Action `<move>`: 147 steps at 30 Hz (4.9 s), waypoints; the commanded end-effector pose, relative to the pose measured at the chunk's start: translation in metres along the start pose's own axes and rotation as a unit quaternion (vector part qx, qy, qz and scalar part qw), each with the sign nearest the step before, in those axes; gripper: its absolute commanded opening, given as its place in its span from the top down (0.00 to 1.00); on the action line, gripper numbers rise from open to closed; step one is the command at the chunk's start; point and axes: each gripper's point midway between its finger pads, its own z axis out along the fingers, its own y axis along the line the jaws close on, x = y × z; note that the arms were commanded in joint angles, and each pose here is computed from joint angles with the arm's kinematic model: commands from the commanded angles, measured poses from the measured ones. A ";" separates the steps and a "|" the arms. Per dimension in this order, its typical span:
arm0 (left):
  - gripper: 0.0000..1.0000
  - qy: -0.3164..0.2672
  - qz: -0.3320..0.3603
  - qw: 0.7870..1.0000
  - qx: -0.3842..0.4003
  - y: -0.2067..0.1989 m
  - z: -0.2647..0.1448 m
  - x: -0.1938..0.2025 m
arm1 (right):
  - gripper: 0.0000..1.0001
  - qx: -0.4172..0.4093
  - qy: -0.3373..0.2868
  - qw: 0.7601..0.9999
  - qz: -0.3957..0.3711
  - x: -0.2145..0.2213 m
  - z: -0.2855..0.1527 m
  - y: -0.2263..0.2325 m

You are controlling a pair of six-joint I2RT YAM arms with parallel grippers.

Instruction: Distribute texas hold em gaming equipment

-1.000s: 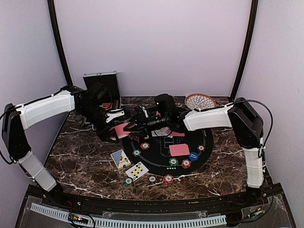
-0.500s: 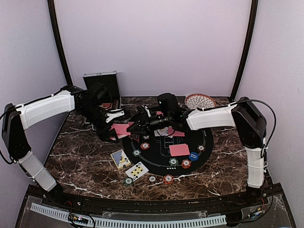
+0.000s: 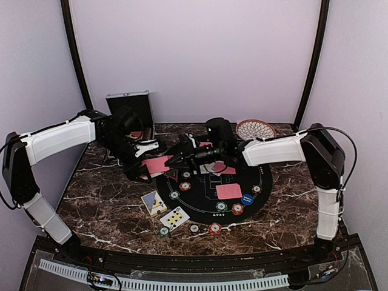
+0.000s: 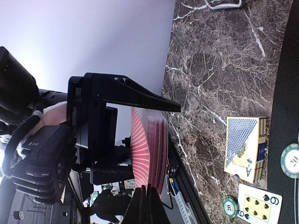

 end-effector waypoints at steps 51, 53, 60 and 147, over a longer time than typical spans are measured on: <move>1.00 0.034 -0.153 0.979 -0.130 0.085 0.035 0.118 | 0.57 0.394 -0.157 0.904 0.051 -0.066 -0.254 -0.210; 0.99 0.031 -0.171 0.976 -0.135 0.088 0.039 0.119 | 0.50 0.401 -0.161 0.901 0.044 -0.068 -0.258 -0.203; 0.98 0.033 -0.215 0.968 -0.127 0.093 0.057 0.125 | 0.45 0.393 -0.172 0.903 0.032 -0.074 -0.262 -0.181; 0.01 -0.383 -0.262 0.737 -0.492 0.187 -0.073 0.166 | 0.01 0.573 -0.586 0.491 -0.296 -0.009 -0.513 -0.161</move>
